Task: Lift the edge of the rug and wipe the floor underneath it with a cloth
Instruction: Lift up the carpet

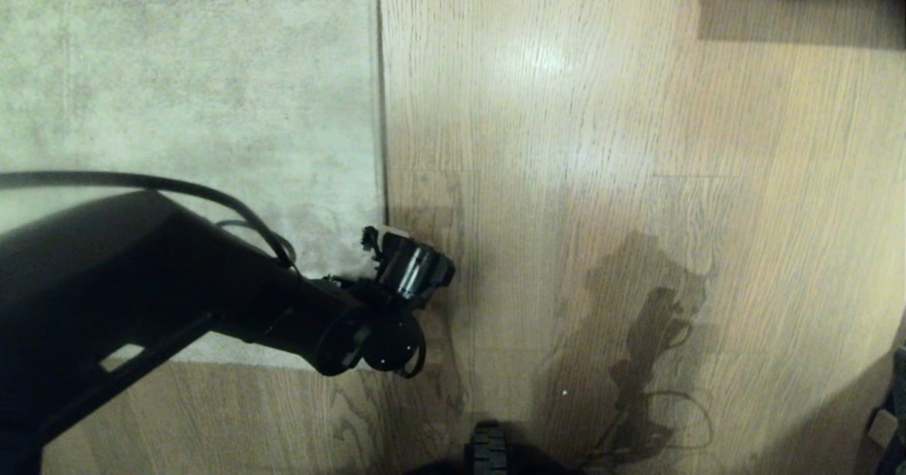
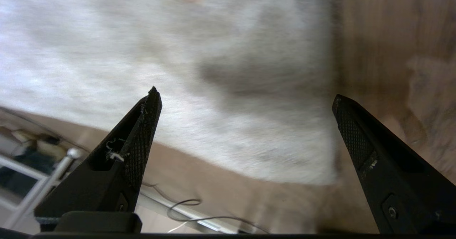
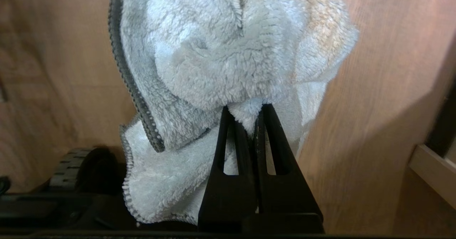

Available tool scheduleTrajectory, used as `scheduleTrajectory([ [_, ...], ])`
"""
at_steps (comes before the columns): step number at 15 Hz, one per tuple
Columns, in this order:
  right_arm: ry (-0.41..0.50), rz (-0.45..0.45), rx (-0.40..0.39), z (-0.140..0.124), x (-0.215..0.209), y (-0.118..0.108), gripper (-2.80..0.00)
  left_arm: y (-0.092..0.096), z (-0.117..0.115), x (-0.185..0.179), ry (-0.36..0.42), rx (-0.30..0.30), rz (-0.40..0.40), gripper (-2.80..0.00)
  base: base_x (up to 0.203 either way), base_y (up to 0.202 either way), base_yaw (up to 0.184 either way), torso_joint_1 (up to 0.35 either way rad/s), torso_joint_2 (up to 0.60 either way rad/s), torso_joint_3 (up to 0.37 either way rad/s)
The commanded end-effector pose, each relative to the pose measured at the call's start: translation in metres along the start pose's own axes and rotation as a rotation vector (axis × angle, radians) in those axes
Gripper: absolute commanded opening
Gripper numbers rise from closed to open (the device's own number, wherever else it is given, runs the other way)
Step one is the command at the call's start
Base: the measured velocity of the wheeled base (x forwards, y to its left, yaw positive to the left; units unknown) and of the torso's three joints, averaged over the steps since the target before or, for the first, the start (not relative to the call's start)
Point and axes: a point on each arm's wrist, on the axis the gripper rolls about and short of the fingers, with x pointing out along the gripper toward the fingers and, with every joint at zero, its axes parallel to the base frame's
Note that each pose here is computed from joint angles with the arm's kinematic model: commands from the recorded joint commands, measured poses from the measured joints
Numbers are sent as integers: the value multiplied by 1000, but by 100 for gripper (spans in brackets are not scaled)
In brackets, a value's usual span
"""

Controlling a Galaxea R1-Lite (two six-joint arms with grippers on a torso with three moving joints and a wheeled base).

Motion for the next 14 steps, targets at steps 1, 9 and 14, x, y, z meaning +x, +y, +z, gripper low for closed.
scheduleTrajectory([
  [1, -1, 1, 0, 0, 0, 0, -280, 15, 9, -13, -8, -8, 5, 0, 0, 0, 0, 0, 0, 0],
  [9, 0, 3, 0, 0, 0, 0, -280, 15, 6, 11, 4, -70, 44, 0, 0, 0, 0, 0, 0, 0],
  [14, 0, 1, 0, 0, 0, 0, -280, 10, 22, 8, -49, -146, 17, 0, 0, 0, 0, 0, 0, 0],
])
